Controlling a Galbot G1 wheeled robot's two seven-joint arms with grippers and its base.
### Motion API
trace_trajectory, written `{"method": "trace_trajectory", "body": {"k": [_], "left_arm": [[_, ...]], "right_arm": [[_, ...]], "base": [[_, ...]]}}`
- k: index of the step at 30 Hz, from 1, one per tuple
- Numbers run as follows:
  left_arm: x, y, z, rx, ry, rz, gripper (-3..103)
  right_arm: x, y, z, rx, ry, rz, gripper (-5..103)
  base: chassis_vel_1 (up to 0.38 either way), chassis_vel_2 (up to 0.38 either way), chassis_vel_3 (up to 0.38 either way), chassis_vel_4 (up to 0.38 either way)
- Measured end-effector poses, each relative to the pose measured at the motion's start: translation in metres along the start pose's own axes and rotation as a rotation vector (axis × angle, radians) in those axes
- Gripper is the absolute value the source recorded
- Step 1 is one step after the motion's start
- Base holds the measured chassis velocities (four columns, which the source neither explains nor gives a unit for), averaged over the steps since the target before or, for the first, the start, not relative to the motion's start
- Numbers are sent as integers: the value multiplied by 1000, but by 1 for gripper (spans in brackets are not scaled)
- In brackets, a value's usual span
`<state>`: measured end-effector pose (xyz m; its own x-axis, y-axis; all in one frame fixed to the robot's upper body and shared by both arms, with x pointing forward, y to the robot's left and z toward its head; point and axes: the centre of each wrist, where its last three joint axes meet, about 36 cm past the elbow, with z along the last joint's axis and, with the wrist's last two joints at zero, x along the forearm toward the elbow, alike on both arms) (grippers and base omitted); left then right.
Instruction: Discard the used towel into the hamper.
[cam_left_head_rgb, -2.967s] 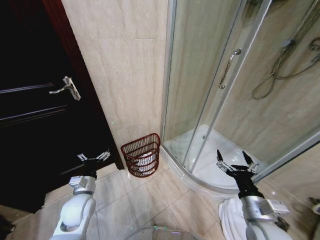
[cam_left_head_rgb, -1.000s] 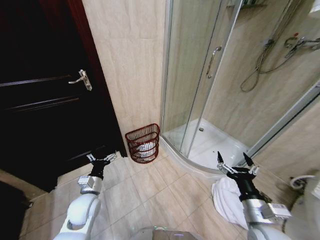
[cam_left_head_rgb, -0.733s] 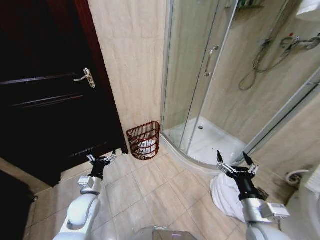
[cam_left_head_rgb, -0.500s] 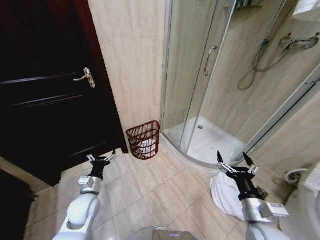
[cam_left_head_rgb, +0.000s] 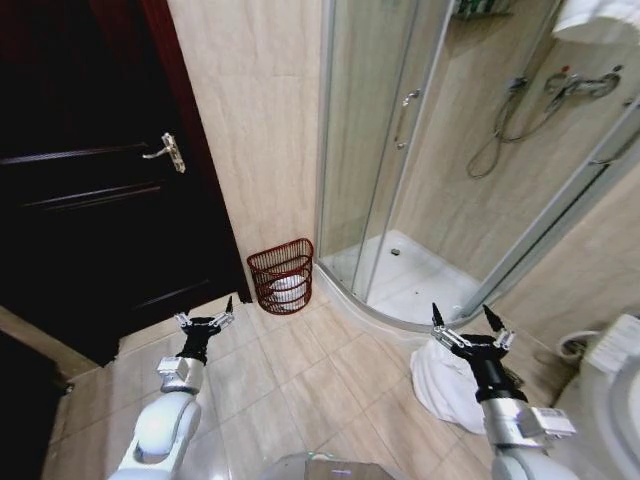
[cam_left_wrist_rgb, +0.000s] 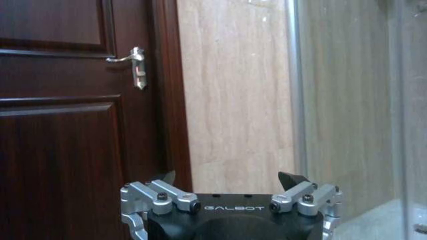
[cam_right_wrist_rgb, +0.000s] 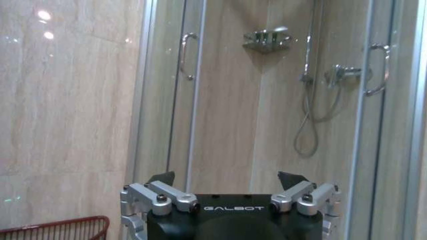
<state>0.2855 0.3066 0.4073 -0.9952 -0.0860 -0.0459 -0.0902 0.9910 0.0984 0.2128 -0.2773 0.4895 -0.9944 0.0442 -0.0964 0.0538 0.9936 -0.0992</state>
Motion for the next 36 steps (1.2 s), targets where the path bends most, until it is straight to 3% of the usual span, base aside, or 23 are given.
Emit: {"method": "trace_trajectory", "body": {"k": [24,36], "left_arm": [[2,-3,11,4,-1,19,100],[0,-5,12,-8,-9,33,100]], "right_arm": [[1,-2,1,9,-8,7,100],[0,-2,-3,20,-34,36,100]], "base": [[-146,-253,147,248],[-25,-69,60,40]]}}
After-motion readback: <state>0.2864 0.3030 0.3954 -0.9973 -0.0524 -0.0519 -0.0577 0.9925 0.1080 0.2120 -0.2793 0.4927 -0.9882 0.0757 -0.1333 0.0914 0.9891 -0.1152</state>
